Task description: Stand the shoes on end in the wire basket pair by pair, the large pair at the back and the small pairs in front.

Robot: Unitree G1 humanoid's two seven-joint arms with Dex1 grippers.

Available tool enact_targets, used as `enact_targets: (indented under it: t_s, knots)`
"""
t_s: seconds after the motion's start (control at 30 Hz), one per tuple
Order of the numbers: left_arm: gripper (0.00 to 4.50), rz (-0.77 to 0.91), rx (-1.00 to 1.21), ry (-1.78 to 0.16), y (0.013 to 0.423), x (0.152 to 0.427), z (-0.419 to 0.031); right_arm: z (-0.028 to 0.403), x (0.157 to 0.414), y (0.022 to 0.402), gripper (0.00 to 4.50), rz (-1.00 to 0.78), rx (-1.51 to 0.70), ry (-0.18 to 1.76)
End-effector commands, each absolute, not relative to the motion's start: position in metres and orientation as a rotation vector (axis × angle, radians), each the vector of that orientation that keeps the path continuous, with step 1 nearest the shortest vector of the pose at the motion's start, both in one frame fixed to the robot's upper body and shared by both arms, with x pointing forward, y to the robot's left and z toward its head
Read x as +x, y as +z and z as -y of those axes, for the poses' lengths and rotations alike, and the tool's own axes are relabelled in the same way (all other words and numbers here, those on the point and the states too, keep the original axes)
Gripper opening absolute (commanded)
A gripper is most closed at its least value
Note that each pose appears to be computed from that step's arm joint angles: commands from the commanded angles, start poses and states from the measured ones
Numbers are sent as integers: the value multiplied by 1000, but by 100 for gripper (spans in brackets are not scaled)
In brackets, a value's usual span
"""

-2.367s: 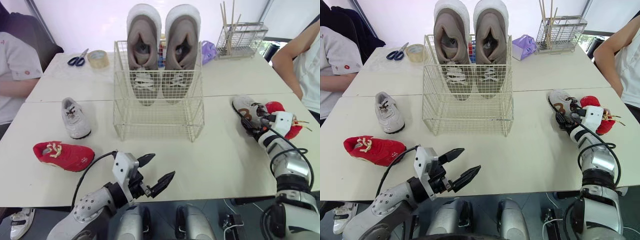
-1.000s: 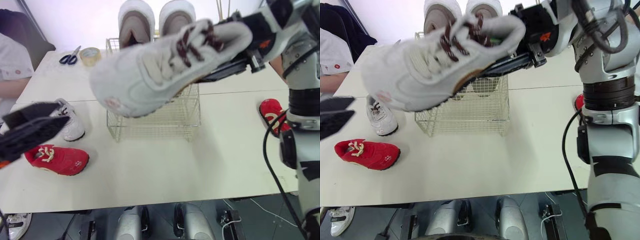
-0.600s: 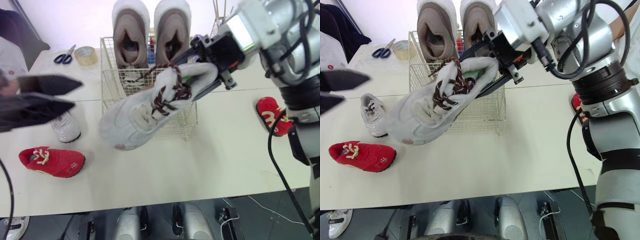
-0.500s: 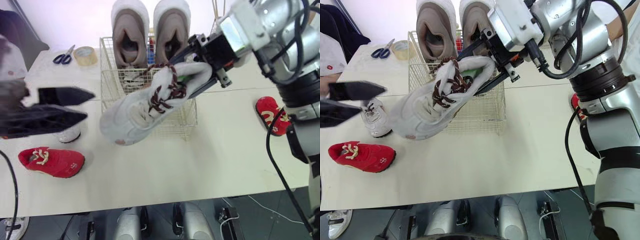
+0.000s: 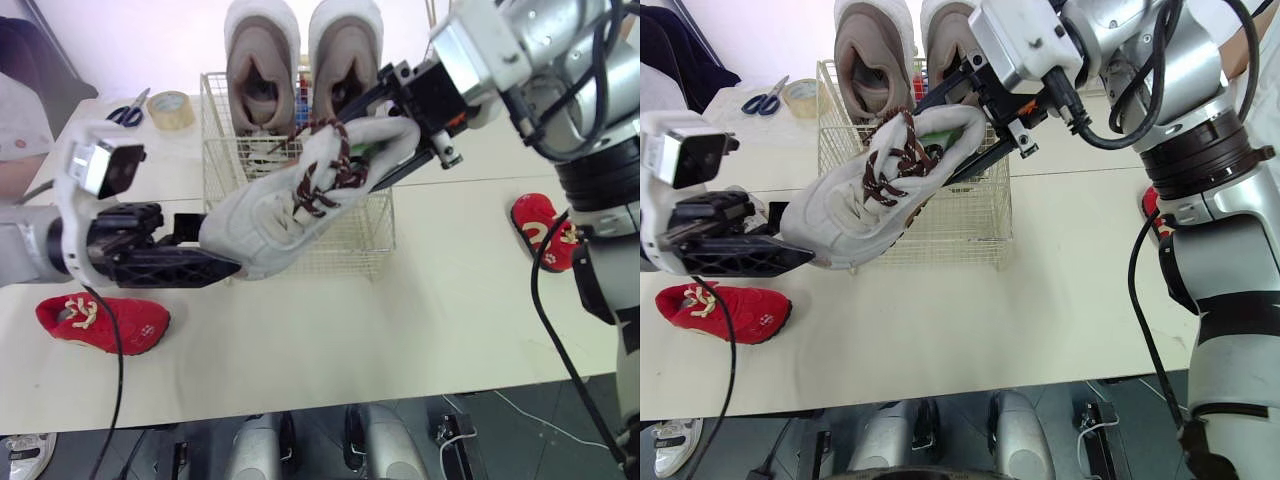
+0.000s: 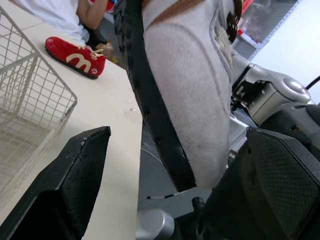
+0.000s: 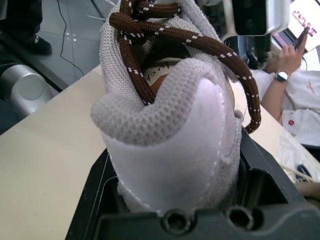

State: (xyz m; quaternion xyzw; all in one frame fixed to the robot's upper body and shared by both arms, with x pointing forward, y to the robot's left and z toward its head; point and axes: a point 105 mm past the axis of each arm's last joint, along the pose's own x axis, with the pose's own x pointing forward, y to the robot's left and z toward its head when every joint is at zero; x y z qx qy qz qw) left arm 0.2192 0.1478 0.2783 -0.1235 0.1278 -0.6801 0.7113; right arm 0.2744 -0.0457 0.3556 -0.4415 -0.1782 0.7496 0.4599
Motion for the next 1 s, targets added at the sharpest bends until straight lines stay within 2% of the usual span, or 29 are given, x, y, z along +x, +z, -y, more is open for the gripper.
enact_targets:
  t_s: [0.03, 0.07, 0.13, 0.23, 0.27, 0.37, 0.47, 0.57, 0.67, 0.77, 0.8, 1.0]
  knots:
    - [399, -214, -268, -1496, 288, 223, -143, 45, 262, 377, 180, 535, -1114, 1830]
    - [368, -206, -279, -1497, 289, 224, -142, 45, 261, 377, 180, 536, -1109, 1834]
    - [279, -198, -290, -1500, 290, 224, -141, 45, 259, 378, 180, 538, -1100, 1843]
    - [122, -185, -299, -1502, 291, 223, -139, 45, 258, 378, 180, 532, -1089, 1851]
    - [92, -176, -307, -1499, 292, 223, -138, 45, 258, 378, 180, 531, -1085, 1849]
    - [84, -133, -342, -1489, 295, 221, -139, 50, 265, 380, 324, 506, -1074, 1806]
    - [84, -80, -399, -1469, 299, 217, -141, 68, 288, 386, 446, 427, -1015, 1662]
    - [84, -19, -456, -1435, 301, 214, -143, 96, 312, 385, 446, 333, -893, 1491]
    - [84, 97, -537, -1369, 306, 213, -146, 134, 327, 372, 446, 240, -525, 1347]
    - [84, 194, -594, -1327, 311, 212, -144, 136, 307, 373, 446, 267, -4, 1414]
    - [84, 223, -613, -1314, 313, 212, -143, 135, 301, 371, 446, 262, 109, 1429]
    - [84, 334, -702, -1290, 317, 223, -131, 101, 276, 355, 446, 225, 565, 1508]
